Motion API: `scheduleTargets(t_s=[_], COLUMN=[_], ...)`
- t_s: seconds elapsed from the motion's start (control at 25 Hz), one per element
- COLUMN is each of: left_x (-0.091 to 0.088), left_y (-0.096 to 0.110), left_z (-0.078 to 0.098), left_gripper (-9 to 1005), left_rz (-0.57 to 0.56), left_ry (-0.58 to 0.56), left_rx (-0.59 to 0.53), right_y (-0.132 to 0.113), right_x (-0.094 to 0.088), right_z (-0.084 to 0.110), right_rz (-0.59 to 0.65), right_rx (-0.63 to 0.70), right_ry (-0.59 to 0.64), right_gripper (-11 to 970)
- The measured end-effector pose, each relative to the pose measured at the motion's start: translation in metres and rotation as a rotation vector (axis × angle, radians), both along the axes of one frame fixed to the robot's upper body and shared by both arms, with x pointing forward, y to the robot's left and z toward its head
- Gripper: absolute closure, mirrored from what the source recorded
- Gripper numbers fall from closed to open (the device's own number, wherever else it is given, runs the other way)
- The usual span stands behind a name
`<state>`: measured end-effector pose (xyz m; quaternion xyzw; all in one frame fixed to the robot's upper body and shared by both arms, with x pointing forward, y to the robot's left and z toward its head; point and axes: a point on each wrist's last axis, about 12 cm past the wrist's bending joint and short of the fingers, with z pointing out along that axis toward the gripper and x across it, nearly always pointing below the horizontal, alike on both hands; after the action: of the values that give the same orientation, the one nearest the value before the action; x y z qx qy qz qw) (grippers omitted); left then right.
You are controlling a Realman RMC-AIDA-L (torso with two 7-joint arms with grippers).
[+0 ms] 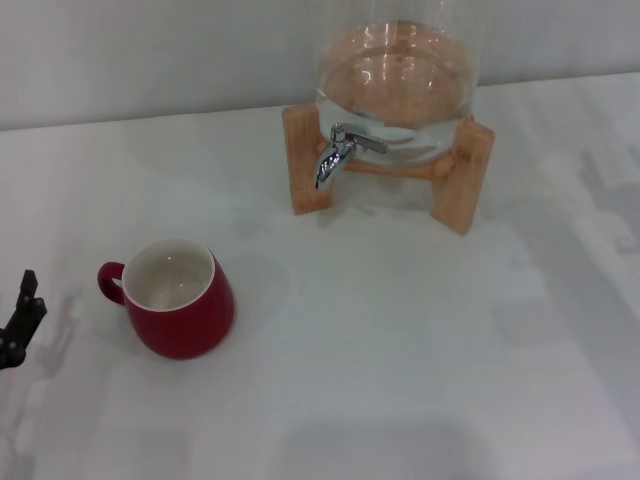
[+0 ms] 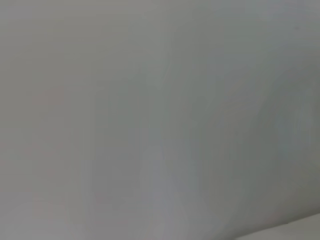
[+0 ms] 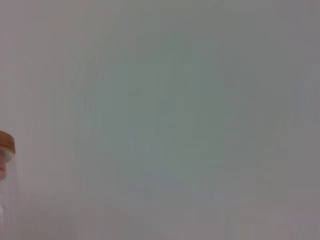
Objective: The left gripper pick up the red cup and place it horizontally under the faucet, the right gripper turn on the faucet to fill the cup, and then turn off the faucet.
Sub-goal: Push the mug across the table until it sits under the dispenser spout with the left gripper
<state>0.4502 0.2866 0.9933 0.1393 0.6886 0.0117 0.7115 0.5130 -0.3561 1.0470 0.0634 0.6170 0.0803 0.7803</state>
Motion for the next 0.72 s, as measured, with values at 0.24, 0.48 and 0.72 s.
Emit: scheduleTargets(t_s=[0.24, 0.48, 0.72], left_x=[-0.0004, 0.0016, 0.0053], left_y=[-0.0033, -0.0034, -0.0033], left_z=[-0.0035, -0.0045, -0.0039], left_gripper=[118, 118, 118], left_rz=[-0.019, -0.025, -0.035], left_ry=[0.034, 0.048, 0.049], left_rx=[-0.026, -0.017, -0.005], right_y=[-0.0003, -0.0004, 0.0002], right_x=[-0.0006, -0.0007, 0.0003], right_z=[-0.0003, -0.0003, 0.0002], right_rz=[-0.001, -0.001, 0.001], right_rx=[0.0, 0.0, 0.0], right_ry=[0.001, 0.001, -0.001], right_gripper=[238, 238, 238])
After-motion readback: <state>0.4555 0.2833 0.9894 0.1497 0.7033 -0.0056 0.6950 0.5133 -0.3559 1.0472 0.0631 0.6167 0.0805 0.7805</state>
